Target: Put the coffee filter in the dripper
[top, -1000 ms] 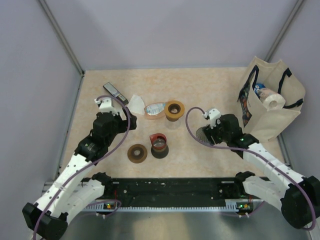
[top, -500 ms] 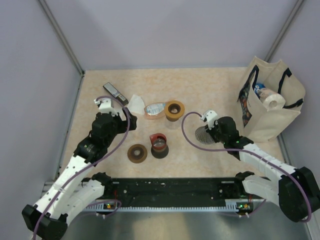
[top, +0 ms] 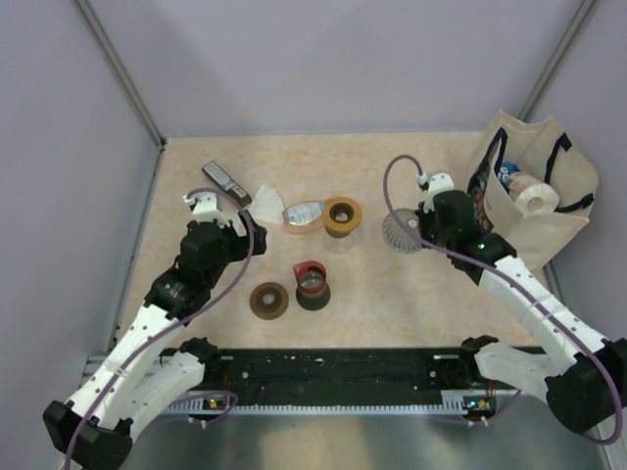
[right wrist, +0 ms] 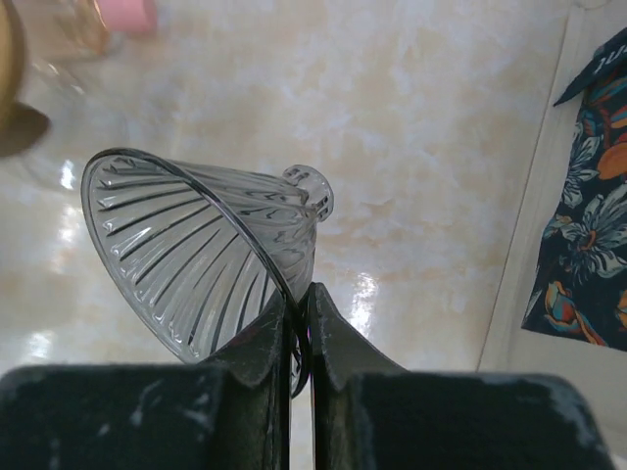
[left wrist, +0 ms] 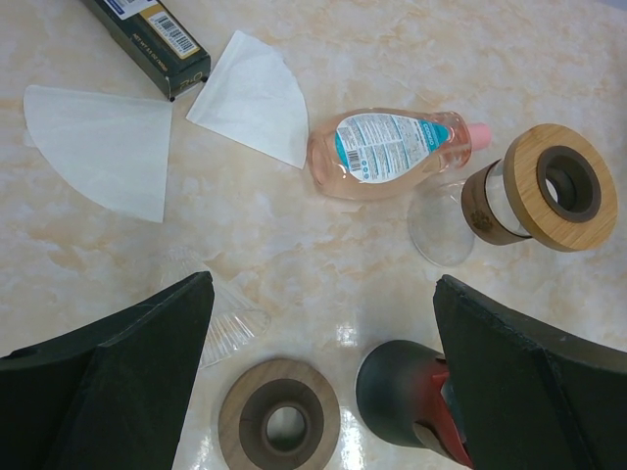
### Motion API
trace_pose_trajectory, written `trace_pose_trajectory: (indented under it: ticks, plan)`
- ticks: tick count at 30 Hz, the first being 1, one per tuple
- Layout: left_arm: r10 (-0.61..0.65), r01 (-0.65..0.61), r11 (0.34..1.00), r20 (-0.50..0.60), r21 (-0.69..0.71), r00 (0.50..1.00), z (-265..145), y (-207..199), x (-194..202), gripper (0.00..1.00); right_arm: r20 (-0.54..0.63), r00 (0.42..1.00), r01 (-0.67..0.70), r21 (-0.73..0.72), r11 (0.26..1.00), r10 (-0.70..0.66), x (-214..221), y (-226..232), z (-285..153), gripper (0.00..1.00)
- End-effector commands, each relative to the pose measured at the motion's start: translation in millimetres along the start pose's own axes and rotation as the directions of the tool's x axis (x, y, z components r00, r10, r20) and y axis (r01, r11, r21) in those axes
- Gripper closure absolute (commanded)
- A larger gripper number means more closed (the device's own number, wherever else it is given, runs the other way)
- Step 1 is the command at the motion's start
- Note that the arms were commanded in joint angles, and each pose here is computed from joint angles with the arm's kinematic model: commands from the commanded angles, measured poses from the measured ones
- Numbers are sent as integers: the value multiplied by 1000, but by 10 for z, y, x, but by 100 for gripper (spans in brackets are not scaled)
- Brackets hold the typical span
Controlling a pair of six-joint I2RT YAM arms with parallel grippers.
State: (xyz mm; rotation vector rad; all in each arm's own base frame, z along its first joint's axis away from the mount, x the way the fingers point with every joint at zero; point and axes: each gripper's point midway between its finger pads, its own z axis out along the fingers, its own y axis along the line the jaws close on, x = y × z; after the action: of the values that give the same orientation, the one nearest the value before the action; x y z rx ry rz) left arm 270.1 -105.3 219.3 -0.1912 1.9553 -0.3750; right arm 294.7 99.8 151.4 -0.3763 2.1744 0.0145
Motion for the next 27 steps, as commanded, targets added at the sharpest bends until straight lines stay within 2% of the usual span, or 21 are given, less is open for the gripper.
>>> trace_pose_trajectory:
  ticks: [1, 4, 7, 10, 15, 20, 27]
  plan:
    - [-24, 24, 1000, 43, 8, 999, -11, -45, -147, 1, -26, 954, -298, 19, 954, 298, -438, 43, -370, 100]
    - [-27, 26, 999, 37, 24, 999, -15, -83, -159, 1, -81, 896, -434, 43, 900, 436, -573, 48, -473, 100]
    - [-31, 29, 998, 33, 60, 999, -10, -168, -184, 1, -114, 863, -503, -89, 860, 493, -908, 193, -571, 100]
    - [-45, 42, 995, 27, 86, 999, -8, -257, -247, 1, -119, 862, -507, -212, 835, 493, -1259, 353, -678, 100]
    - [-83, 80, 992, 26, 97, 996, 69, -367, -358, 1, -240, 864, -503, -413, 759, 442, -1484, 749, -773, 100]
    - [-113, 111, 982, 3, 150, 994, 147, -589, -498, 1, -322, 849, -528, -489, 695, 419, -1515, 965, -670, 100]
    - [-145, 147, 950, -30, 274, 989, 235, -1002, -742, 1, -345, 844, -536, -531, 657, 410, -1629, 1122, -404, 100]
